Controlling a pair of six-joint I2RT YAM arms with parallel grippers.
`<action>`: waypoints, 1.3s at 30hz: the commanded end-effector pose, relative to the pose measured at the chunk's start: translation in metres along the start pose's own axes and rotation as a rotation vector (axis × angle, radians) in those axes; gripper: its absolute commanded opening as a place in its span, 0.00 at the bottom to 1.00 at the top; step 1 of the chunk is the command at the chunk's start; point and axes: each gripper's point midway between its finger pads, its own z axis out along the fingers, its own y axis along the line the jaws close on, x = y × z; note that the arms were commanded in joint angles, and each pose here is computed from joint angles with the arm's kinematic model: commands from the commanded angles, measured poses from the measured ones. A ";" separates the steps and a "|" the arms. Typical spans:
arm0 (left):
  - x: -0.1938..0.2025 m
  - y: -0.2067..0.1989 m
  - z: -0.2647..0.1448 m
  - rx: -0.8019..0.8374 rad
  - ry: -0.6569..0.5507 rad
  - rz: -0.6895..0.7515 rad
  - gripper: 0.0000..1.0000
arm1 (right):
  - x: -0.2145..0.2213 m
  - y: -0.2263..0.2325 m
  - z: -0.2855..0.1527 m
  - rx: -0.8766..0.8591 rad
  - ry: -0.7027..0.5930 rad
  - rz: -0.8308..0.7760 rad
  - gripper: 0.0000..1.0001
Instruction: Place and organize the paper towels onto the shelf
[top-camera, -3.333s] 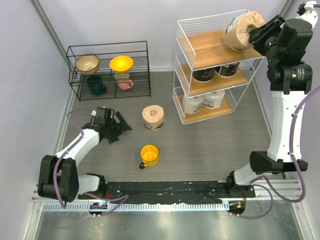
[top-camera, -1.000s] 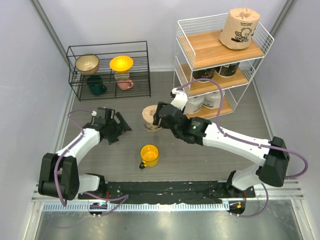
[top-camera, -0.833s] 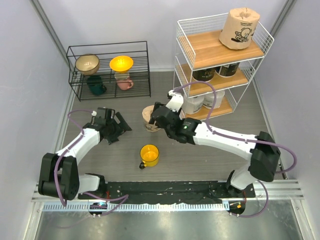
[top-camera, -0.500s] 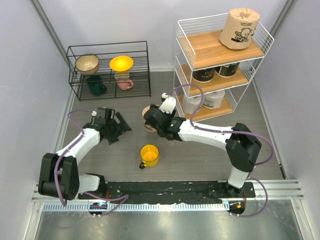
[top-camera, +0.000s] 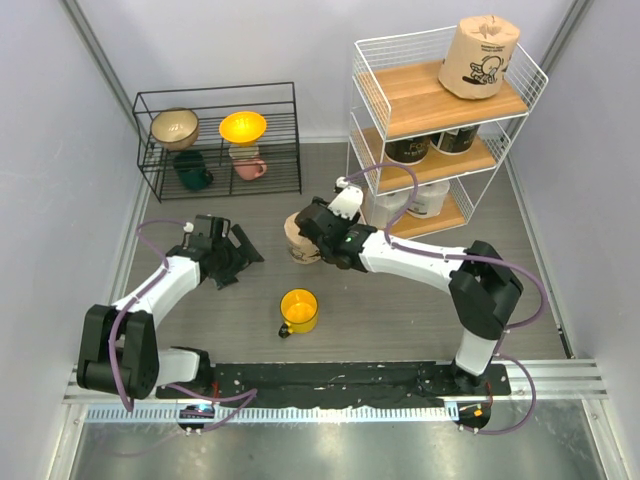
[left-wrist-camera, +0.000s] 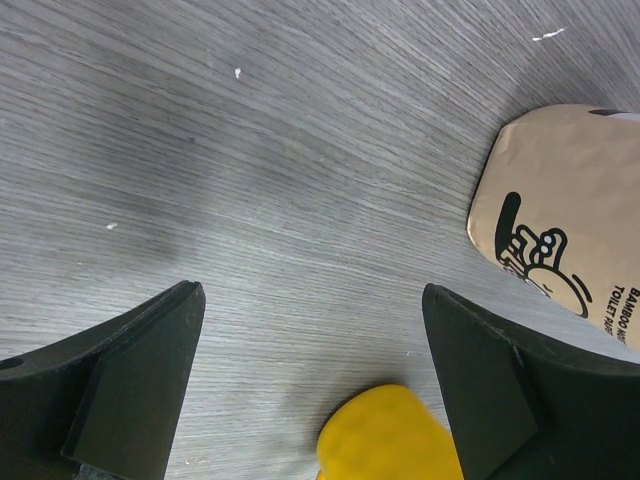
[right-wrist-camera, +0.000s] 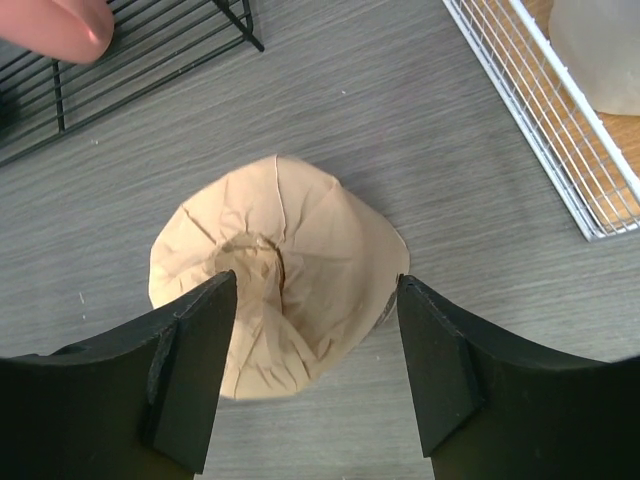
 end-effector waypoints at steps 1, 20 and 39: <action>-0.005 -0.012 -0.001 0.046 -0.012 0.022 0.95 | -0.013 0.013 0.010 -0.010 -0.037 0.063 0.70; -0.005 -0.013 -0.002 0.050 -0.012 0.020 0.96 | -0.025 0.027 0.003 -0.073 -0.014 0.008 0.26; -0.005 -0.012 -0.002 0.046 -0.012 0.020 0.96 | -0.265 0.145 -0.219 -0.511 -0.437 -0.057 0.30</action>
